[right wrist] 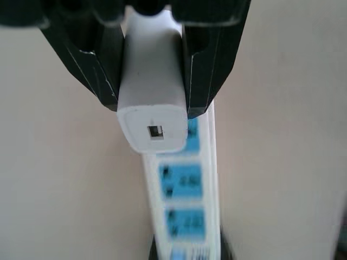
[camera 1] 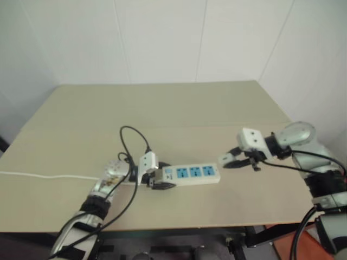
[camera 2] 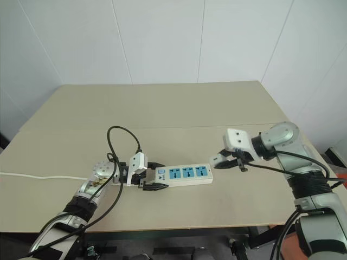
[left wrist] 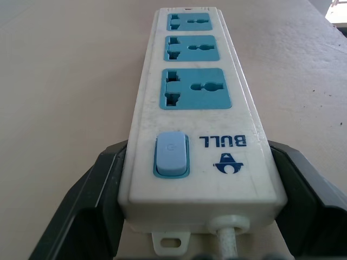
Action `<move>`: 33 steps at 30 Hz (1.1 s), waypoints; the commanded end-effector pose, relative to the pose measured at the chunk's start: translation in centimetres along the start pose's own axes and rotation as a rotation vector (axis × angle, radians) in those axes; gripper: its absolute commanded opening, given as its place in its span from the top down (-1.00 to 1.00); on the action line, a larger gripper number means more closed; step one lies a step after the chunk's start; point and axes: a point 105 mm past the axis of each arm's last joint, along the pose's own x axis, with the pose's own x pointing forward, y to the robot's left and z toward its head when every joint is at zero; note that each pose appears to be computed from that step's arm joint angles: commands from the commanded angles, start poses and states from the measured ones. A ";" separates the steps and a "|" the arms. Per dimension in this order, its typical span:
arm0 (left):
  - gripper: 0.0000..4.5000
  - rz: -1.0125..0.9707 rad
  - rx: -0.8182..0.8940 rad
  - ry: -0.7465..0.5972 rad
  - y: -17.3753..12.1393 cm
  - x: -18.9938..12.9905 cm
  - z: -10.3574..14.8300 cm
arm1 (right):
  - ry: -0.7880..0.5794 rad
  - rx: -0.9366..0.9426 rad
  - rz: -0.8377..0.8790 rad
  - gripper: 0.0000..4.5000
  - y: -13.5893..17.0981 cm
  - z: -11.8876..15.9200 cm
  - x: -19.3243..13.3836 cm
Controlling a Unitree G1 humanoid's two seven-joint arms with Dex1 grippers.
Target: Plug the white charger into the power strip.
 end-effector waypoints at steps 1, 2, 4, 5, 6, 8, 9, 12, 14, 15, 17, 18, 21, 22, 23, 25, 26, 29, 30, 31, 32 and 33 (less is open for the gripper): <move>-0.46 -0.035 -0.019 0.079 -0.8 0.3 -1.7 | -0.235 0.115 -0.048 0.50 0.0 3.0 0.5; -0.46 -0.035 -0.018 0.077 -0.8 0.3 -1.7 | -0.282 0.127 -0.064 0.50 0.1 3.4 1.0; -0.46 -0.034 -0.018 0.069 -0.8 0.4 -1.5 | -0.349 0.158 -0.092 0.50 0.2 3.9 1.9; -0.46 -0.034 -0.021 0.063 -0.8 0.4 -1.4 | -0.366 0.167 -0.095 0.50 0.4 4.0 2.4; -0.46 -0.034 -0.022 0.060 -0.8 0.4 -1.4 | -0.383 0.166 -0.100 0.50 0.6 4.0 3.0; -0.46 -0.039 -0.021 0.059 -0.9 0.3 -1.4 | -0.404 0.148 -0.092 0.50 1.3 3.9 3.8; -0.46 -0.042 -0.019 0.058 -0.9 0.3 -1.4 | -0.409 0.142 -0.084 0.50 1.6 3.8 4.2; -0.46 -0.038 -0.020 0.052 -0.8 0.1 -1.2 | -0.412 0.142 -0.071 0.50 2.2 3.0 5.4; -0.46 -0.038 -0.019 0.055 -0.8 0.0 -1.2 | -0.404 0.131 -0.059 0.50 2.5 2.4 6.3; -0.46 -0.040 -0.017 0.056 -0.9 -0.1 -1.2 | -0.398 0.115 -0.054 0.50 2.7 2.2 6.7; -0.46 -0.044 -0.016 0.055 -1.1 -0.2 -1.2 | -0.397 0.099 -0.053 0.50 2.8 1.9 7.3; -0.46 -0.045 -0.015 0.055 -1.1 -0.2 -1.1 | -0.402 0.099 -0.055 0.50 2.8 1.8 7.6; -0.46 -0.047 -0.012 0.058 -1.1 -0.2 -1.1 | -0.420 0.084 -0.043 0.50 2.8 1.7 8.5; -0.46 -0.047 -0.012 0.059 -1.1 -0.2 -1.1 | -0.433 0.077 -0.037 0.50 2.8 1.7 8.7; -0.46 -0.047 -0.012 0.061 -1.0 -0.2 -1.1 | -0.444 0.071 -0.032 0.50 2.8 1.8 9.0; -0.46 -0.051 -0.010 0.065 -1.1 -0.2 -1.1 | -0.457 0.059 -0.024 0.50 2.9 1.9 9.2; -0.46 -0.058 -0.008 0.067 -1.1 -0.2 -1.1 | -0.460 0.059 -0.024 0.50 2.8 1.8 9.3; -0.46 -0.075 -0.002 0.067 -1.2 -0.2 -1.0 | -0.460 0.072 -0.034 0.50 2.3 1.5 9.6; -0.46 -0.076 -0.001 0.066 -1.2 -0.3 -1.0 | -0.457 0.074 -0.033 0.50 2.2 1.4 9.7; -0.46 -0.076 -0.002 0.064 -1.2 -0.3 -1.0 | -0.455 0.074 -0.030 0.50 2.2 1.3 9.7; -0.46 -0.080 0.000 0.060 -1.2 -0.4 -1.0 | -0.453 0.071 -0.026 0.50 2.2 1.3 9.8; -0.46 -0.084 -0.001 0.057 -1.3 -0.4 -0.9 | -0.453 0.069 -0.023 0.50 2.2 1.3 9.9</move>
